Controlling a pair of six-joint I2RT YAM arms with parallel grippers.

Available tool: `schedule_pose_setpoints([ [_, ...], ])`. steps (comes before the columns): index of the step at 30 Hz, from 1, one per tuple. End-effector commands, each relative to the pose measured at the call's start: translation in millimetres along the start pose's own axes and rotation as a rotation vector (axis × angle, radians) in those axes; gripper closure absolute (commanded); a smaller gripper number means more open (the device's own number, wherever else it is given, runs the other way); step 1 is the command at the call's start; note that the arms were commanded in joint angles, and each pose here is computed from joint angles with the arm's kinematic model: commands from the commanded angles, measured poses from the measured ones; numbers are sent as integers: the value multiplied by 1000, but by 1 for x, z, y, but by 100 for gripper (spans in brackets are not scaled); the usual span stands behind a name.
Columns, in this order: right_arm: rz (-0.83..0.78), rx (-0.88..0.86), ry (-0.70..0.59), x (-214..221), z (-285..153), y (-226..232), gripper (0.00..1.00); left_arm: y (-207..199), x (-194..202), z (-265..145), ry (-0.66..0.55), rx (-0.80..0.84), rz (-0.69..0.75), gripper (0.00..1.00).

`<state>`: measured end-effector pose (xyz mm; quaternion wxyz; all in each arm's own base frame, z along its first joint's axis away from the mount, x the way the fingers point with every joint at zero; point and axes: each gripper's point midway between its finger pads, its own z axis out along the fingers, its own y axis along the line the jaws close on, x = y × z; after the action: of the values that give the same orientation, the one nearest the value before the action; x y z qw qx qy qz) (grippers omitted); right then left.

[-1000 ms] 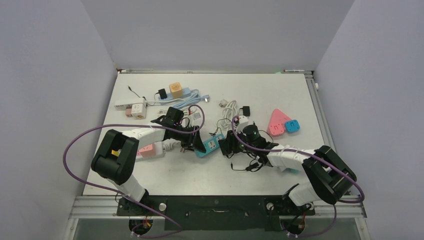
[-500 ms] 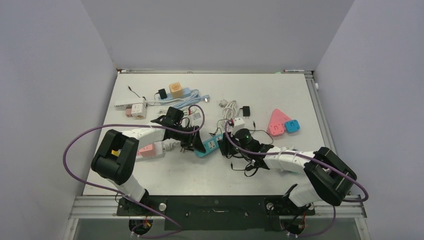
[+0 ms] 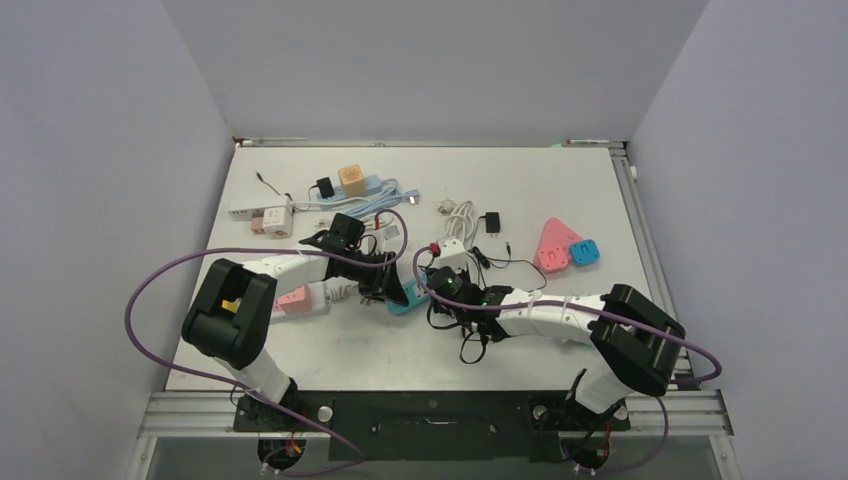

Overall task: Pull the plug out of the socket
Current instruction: Remove the plug from the socket.

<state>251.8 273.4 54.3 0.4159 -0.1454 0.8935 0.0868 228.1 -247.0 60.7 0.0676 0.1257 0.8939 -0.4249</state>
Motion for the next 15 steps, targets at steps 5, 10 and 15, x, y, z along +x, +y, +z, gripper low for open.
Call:
schedule_pose_setpoints([
  [5, -2, 27, 19, 2, -3, 9, 95, 5, -10, -1, -31, -74, -51, 100],
  [10, 57, -149, 5, -8, -6, 17, 95, 5, -10, -1, -27, -78, -48, 100],
  [15, 51, -324, -8, -16, -11, 23, 95, 1, -6, -1, -5, -77, -7, 100],
])
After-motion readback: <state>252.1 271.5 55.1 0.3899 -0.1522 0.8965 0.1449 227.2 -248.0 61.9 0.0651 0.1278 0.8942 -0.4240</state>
